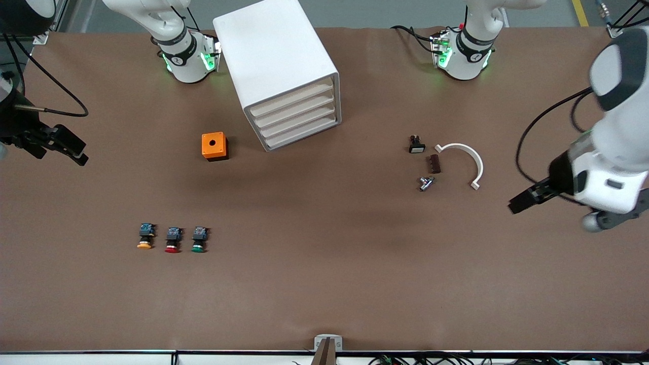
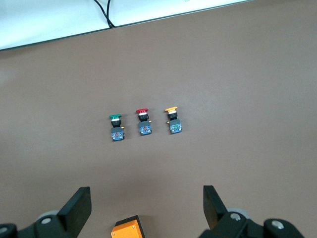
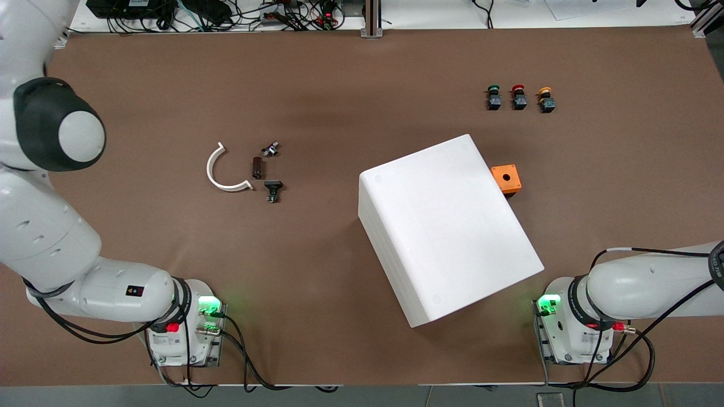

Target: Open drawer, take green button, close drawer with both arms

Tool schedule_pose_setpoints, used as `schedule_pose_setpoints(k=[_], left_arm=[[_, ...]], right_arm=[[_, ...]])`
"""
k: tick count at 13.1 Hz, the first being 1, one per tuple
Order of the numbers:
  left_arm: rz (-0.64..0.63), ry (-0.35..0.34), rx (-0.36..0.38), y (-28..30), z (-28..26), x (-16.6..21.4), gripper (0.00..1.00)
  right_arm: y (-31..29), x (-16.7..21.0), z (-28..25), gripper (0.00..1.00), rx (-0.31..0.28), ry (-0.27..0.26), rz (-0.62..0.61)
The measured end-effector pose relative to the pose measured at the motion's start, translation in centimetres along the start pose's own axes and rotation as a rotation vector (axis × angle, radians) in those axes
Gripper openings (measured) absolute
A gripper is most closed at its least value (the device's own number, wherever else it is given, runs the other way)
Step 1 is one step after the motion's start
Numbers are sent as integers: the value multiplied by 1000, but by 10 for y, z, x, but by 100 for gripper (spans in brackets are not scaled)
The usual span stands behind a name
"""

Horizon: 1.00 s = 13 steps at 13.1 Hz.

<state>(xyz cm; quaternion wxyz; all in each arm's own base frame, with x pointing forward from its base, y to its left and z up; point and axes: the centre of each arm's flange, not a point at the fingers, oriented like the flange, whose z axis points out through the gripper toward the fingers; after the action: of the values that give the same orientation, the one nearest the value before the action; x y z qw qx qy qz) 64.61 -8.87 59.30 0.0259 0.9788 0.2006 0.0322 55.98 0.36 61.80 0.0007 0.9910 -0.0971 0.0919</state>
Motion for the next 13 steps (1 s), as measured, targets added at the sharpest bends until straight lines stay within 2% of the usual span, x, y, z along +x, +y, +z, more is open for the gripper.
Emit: schedule_pose_setpoints(k=[7,13], left_arm=[[120,-63,37,-70,-46,-8,99],[193,-64,39,-92,-62,-35,99]], right_arm=[[-1,-1,1,100,-2,-11,-1],[-2,-4,3,100,-5,-29,-40]])
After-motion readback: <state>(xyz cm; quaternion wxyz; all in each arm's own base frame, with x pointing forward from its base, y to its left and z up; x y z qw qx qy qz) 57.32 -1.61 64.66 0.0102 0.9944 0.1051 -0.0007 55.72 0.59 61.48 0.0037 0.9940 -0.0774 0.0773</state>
